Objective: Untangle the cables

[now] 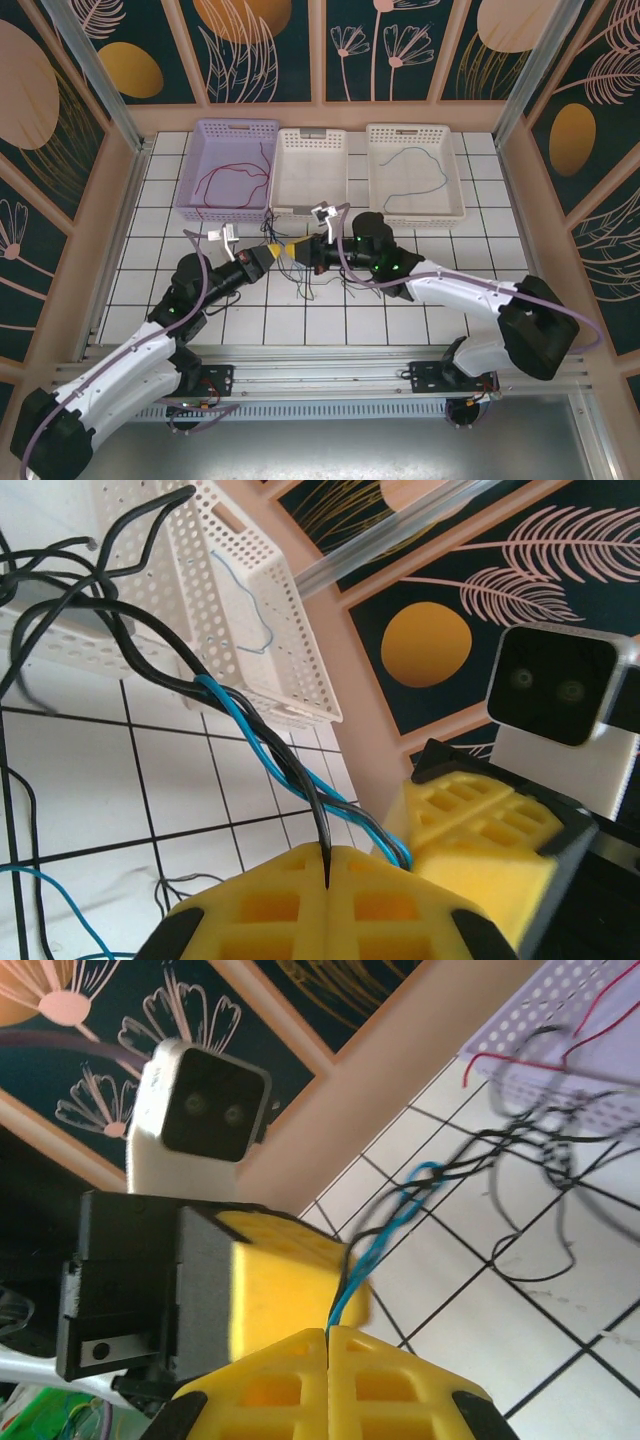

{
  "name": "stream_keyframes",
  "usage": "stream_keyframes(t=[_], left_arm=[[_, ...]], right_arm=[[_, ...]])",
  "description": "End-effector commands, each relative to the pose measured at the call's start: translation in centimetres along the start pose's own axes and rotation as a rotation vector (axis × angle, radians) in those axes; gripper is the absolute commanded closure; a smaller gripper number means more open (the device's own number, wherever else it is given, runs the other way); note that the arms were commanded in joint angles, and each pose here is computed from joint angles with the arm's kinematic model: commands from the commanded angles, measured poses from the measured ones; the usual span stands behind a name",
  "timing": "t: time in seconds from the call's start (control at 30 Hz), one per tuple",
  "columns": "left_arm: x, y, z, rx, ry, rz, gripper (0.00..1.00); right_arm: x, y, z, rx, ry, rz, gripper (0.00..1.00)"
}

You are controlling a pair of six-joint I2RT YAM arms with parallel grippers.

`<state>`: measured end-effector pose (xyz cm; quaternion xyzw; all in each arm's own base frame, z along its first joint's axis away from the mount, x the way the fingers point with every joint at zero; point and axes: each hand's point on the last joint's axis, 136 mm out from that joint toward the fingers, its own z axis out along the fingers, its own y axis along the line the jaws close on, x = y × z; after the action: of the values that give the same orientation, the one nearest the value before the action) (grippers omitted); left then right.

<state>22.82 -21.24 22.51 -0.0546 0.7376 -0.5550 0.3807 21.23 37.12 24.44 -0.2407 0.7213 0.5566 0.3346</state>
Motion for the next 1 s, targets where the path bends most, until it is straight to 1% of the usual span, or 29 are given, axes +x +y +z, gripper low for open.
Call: stream_keyframes(t=[0.0,0.13,0.23,0.37,0.5,0.6,0.73,0.9,0.97], left_arm=[[-0.3,0.2,-1.1,-0.030,-0.036,0.062,1.00],[0.4,1.2,-2.2,-0.066,-0.029,0.072,1.00],[1.2,1.7,-2.5,-0.076,-0.004,0.072,1.00],[1.2,2.3,-3.3,-0.134,0.005,0.102,1.00],[-0.5,1.9,-4.6,-0.223,-0.043,0.154,1.00],[-2.0,1.6,-5.7,-0.304,-0.080,0.190,1.00],[-3.9,1.4,-7.2,-0.410,-0.127,0.234,1.00],[-6.3,1.0,-9.3,-0.536,-0.190,0.302,1.00],[-7.5,0.2,-10.2,-0.567,-0.225,0.334,1.00]], right_arm=[[-2.2,-2.6,-3.1,0.132,-0.105,0.038,1.00],[-2.7,-5.4,-6.8,0.194,-0.166,0.107,1.00],[-3.0,-6.4,-9.0,0.268,-0.195,0.097,1.00],[-3.8,-8.0,-13.0,0.378,-0.263,0.109,1.00],[-4.1,-10.7,-18.0,0.534,-0.328,0.157,1.00],[-3.7,-12.5,-21.2,0.603,-0.362,0.218,1.00],[-3.0,-14.8,-24.8,0.698,-0.403,0.297,1.00],[-2.2,-16.9,-28.6,0.862,-0.473,0.363,1.00],[-1.8,-17.7,-30.5,0.962,-0.513,0.393,1.00]])
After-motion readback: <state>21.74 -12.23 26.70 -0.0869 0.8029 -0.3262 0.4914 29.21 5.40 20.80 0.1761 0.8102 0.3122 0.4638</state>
